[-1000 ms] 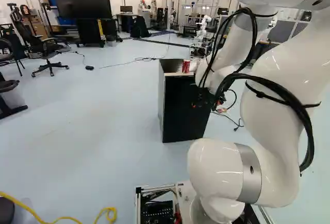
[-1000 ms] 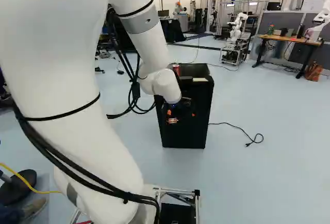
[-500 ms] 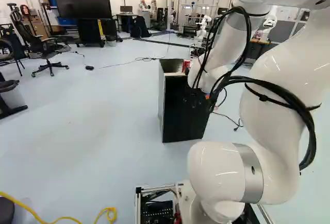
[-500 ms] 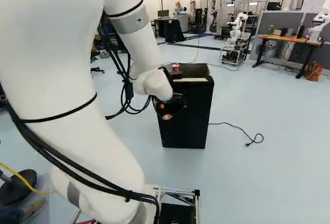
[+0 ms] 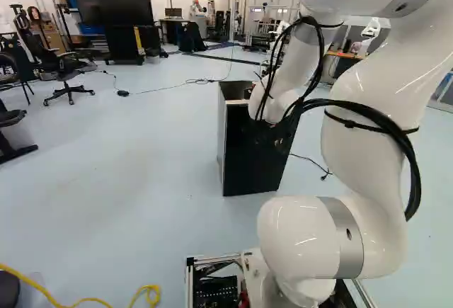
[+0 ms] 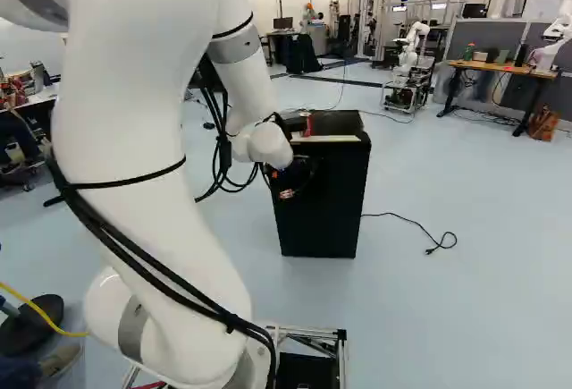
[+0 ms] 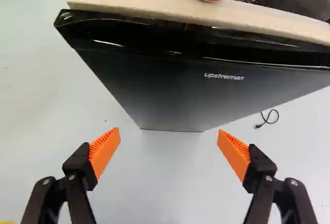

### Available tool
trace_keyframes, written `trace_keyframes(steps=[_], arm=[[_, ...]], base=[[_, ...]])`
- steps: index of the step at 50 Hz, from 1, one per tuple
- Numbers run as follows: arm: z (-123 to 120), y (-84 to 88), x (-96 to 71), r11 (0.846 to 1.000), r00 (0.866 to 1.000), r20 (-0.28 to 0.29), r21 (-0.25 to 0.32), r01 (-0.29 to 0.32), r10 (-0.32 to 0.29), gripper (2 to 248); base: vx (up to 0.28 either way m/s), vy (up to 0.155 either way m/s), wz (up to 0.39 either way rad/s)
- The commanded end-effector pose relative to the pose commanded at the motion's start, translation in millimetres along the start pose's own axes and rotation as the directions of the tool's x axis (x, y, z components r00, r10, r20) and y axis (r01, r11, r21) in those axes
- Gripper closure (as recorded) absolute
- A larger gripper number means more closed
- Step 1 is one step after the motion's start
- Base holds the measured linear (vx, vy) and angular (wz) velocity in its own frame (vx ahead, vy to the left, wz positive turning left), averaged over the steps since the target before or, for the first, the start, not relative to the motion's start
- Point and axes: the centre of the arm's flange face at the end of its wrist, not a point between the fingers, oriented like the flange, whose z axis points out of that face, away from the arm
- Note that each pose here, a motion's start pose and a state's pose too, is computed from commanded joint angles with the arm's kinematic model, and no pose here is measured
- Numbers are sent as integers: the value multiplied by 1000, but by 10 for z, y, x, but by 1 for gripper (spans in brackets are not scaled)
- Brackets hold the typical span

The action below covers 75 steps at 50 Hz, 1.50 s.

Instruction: Grab a drink from the fridge

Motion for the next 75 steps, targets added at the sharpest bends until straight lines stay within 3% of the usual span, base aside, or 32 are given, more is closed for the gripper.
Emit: trace_keyframes(steps=[27,75], arm=[[281,-3,285,1000,999,-48,7,14,-14,3],[494,19,484,1000,998,-65,7,20,-20,3]], base=[[0,0,0],[0,0,0]])
